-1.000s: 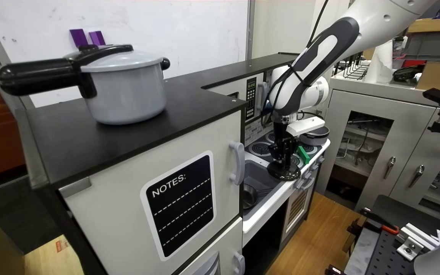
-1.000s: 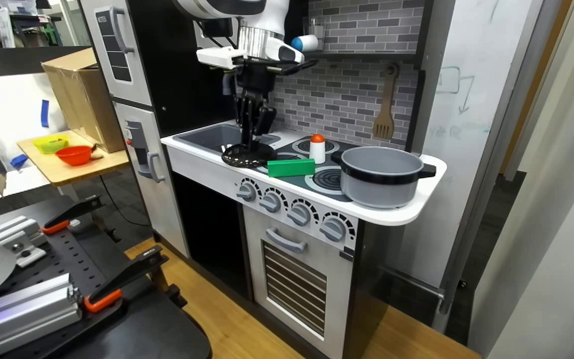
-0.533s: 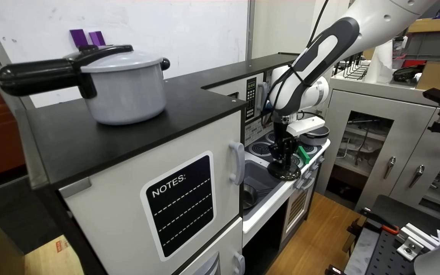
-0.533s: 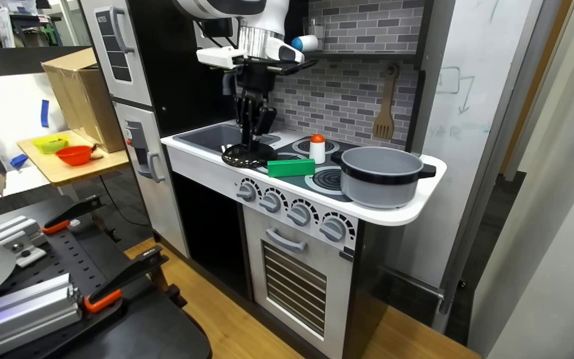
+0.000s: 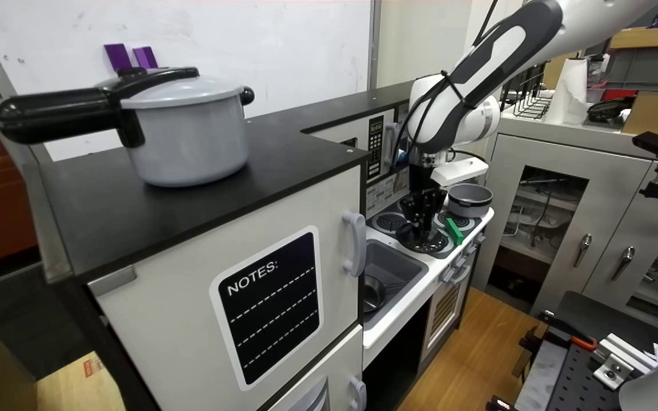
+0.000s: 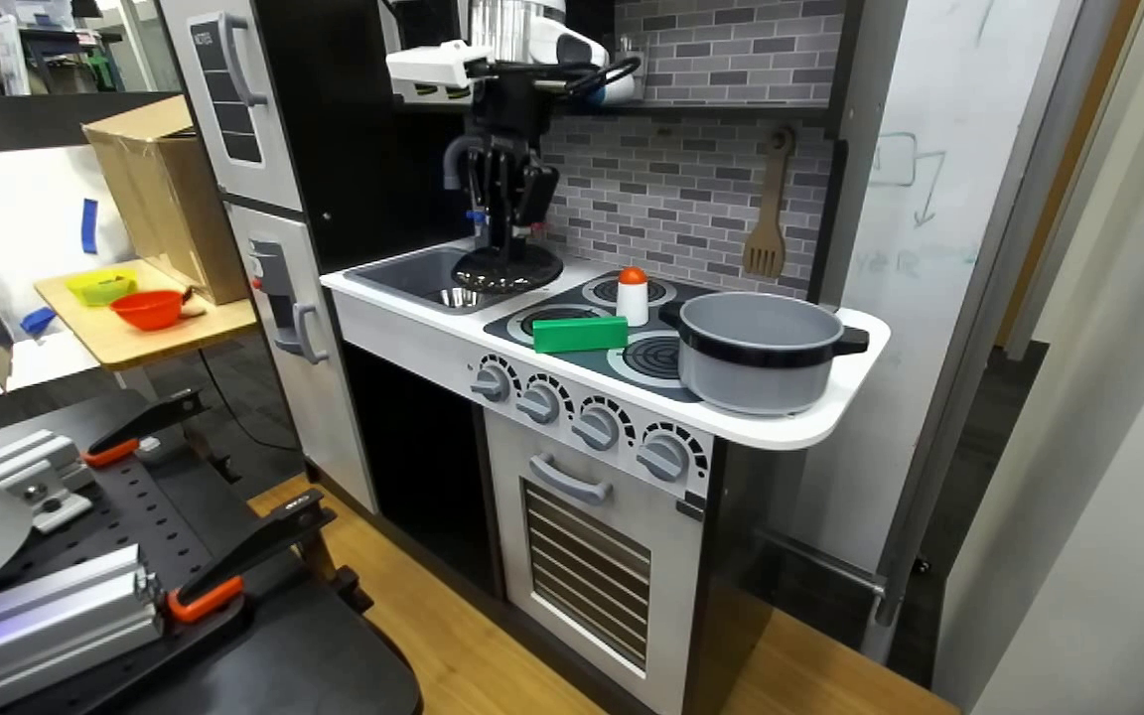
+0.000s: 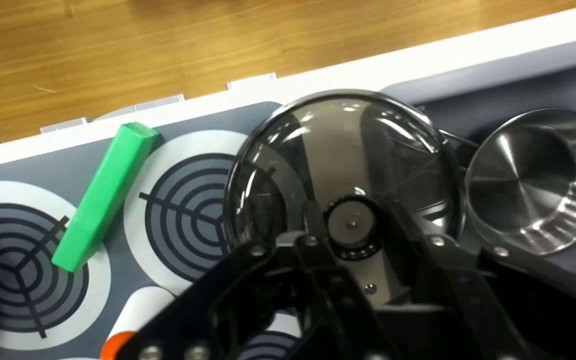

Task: Pick up the black lid and place it on the grey pot

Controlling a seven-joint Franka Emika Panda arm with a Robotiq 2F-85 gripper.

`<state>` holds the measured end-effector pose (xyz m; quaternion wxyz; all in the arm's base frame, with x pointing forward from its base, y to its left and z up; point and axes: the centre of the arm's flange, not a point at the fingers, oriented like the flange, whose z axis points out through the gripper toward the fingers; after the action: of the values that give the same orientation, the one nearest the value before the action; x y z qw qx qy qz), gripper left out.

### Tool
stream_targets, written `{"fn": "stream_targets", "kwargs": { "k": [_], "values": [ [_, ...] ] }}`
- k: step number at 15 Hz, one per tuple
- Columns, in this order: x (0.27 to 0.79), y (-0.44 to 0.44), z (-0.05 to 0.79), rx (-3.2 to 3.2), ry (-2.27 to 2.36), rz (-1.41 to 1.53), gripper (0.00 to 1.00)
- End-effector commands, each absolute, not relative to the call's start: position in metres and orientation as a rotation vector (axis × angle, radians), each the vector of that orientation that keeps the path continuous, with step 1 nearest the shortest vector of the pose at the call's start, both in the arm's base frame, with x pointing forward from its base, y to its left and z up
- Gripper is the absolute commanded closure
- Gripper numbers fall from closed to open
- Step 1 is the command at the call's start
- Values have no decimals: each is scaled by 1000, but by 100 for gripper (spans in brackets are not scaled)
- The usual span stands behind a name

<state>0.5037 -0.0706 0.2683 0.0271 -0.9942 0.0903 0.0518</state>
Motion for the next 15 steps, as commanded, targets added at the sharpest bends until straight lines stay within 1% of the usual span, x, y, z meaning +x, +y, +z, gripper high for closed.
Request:
{"fn": "stream_targets", "kwargs": {
  "k": [1, 7, 15],
  "values": [
    [492, -72, 290, -3071, 257, 126, 91],
    [475, -98, 301, -3106, 371, 111, 91],
    [465, -172, 311, -3047, 741, 69, 91]
  ]
}}
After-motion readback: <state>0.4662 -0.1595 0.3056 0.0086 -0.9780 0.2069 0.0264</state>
